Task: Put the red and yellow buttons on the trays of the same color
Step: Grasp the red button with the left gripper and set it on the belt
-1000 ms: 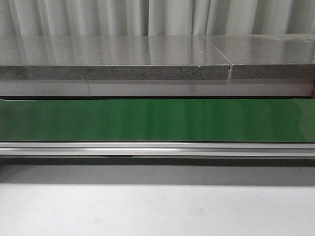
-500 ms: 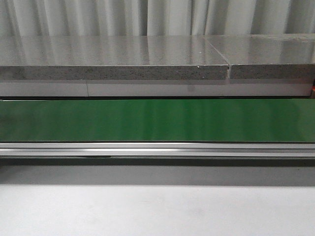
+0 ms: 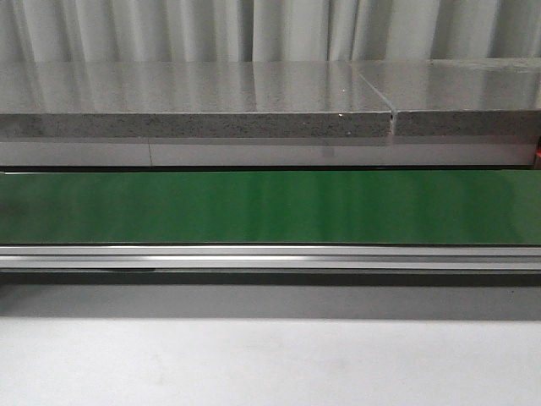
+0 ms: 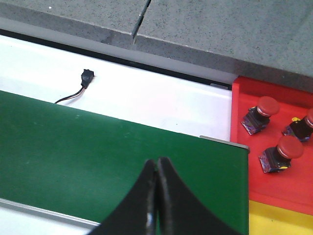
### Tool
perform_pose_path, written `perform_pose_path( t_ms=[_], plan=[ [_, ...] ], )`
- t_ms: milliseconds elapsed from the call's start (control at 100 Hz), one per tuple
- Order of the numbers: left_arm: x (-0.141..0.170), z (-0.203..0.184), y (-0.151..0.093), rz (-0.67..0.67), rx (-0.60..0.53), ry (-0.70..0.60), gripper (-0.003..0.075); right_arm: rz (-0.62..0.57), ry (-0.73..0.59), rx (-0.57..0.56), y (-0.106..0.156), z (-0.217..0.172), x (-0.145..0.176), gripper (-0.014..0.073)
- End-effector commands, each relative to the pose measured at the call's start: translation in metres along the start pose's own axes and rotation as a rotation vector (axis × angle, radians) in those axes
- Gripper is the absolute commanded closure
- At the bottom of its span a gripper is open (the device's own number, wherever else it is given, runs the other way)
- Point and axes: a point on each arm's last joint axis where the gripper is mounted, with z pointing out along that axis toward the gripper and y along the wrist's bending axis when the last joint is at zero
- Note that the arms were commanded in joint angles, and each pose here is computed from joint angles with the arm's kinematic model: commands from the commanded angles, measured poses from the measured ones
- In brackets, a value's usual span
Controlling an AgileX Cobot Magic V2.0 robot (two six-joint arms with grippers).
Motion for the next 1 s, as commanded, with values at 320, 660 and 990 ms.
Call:
perform_pose_path(
  t_ms=[320, 660, 990],
  plan=[
    [-0.030, -0.039, -0.014, 0.028, 0.073, -0.184, 0.0111, -0.006, -0.091, 0.021, -0.002, -0.007, -0.013, 0.0663],
    [-0.066, -0.070, 0.022, -0.059, 0.023, -0.348, 0.0111, -0.006, -0.091, 0.021, -0.002, -0.007, -0.013, 0.0663],
    [-0.073, -0.024, 0.092, -0.183, -0.111, -0.237, 0.0111, -0.006, -0.091, 0.021, -0.002, -0.007, -0.013, 0.0663]
  ],
)
